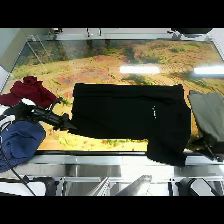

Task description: Fold the shirts.

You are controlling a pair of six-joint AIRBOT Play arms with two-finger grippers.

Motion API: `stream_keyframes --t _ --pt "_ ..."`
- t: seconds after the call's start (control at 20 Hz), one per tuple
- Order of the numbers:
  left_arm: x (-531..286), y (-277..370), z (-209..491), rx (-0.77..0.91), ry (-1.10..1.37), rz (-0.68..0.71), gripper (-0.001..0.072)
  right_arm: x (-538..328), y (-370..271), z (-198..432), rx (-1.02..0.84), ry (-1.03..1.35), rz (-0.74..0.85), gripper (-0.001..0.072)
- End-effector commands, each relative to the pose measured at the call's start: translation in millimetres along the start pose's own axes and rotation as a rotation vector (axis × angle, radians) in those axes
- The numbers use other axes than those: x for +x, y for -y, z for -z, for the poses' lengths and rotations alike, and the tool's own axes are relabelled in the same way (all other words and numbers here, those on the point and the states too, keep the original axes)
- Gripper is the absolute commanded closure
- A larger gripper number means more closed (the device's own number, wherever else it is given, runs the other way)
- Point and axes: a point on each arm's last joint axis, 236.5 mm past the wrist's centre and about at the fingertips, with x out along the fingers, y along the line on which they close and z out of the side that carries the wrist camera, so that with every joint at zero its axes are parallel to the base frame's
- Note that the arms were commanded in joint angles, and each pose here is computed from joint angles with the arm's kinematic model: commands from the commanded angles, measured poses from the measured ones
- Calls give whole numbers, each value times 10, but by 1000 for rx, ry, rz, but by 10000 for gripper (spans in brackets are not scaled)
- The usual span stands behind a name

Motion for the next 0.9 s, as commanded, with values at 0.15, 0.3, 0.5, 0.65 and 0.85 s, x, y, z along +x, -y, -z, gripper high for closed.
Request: stream_keyframes --t 0.15,0.3,0.5,0.65,0.85 --pt "16 49 -18 4 4 14 692 274 -6 256 57 -132 -39 370" --pt "16 45 -25 4 7 12 692 434 -134 335 51 -214 -84 369" --pt "16 45 -23 4 6 12 692 569 -246 333 40 -259 -141 369" --pt "16 51 -15 4 2 15 692 465 -485 74 -16 -181 -230 369" --pt "16 55 -9 4 0 16 692 202 -590 -47 -52 -188 -269 469"
